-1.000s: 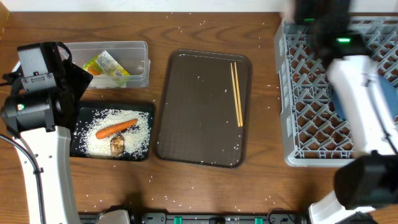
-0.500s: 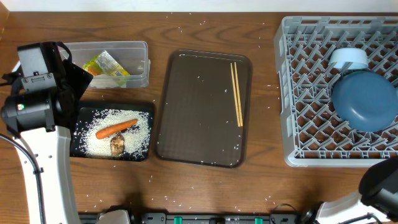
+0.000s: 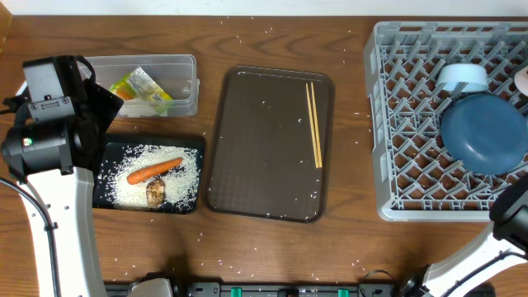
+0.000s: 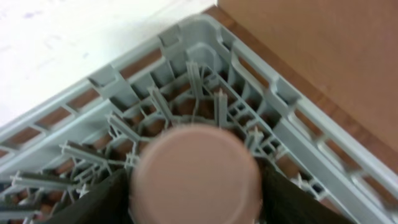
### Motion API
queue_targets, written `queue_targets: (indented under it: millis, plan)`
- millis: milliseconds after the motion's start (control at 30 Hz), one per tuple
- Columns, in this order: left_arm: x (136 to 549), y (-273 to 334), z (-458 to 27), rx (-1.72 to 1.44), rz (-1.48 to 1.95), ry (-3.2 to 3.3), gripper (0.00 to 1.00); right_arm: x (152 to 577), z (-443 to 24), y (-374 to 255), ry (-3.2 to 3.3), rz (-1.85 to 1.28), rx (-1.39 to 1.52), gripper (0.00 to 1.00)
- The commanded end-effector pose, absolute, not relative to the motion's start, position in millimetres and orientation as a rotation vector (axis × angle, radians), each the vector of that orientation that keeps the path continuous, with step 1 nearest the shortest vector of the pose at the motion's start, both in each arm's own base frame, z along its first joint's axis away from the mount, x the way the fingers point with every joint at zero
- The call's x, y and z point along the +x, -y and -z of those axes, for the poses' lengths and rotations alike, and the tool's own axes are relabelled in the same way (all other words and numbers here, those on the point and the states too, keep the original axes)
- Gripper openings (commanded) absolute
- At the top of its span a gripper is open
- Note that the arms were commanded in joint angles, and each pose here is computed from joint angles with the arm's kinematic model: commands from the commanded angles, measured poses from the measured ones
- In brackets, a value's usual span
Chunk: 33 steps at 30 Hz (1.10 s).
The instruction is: Sort waste into correct bins and load items into the dishwasher rack
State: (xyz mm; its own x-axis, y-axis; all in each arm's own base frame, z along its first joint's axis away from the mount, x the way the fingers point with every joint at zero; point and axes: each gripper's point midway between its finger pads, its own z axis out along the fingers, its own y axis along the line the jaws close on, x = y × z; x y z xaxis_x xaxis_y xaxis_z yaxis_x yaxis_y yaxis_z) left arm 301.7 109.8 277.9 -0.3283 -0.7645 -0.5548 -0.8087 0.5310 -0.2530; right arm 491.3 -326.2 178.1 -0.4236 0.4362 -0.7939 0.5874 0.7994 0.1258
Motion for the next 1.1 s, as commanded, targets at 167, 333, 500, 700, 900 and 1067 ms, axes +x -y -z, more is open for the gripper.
queue_targets:
  millis: [167, 333, 500, 700, 900, 1067]
  plan:
    - [300.6, -112.5, -281.3, -1.274, -0.107, -2.125, 0.98, 503.0, -186.0, 321.9, -2.059, 0.219, 0.695, 0.76]
    - [300.6, -112.5, -281.3, -1.273, -0.107, -2.125, 0.98, 501.0, -180.0, 309.3, -2.108, 0.197, 0.689, 0.87]
    - [300.6, -112.5, -281.3, -1.274, -0.107, -2.125, 0.98, 505.9, -199.5, 274.7, -2.128, 0.139, 0.625, 0.93]
    - [300.6, -112.5, -281.3, -1.274, -0.107, -2.125, 0.98, 483.3, -248.2, 276.8, -2.044, 0.303, 0.732, 0.66]
    - [300.6, -112.5, -281.3, -1.274, -0.107, -2.125, 0.98, 451.3, -286.6, 284.3, -1.972, 0.367, 0.824, 0.07]
    - [300.6, -112.5, -281.3, -1.274, -0.107, -2.125, 0.98, 430.5, -244.1, 288.5, -2.094, 0.337, 0.958, 0.01]
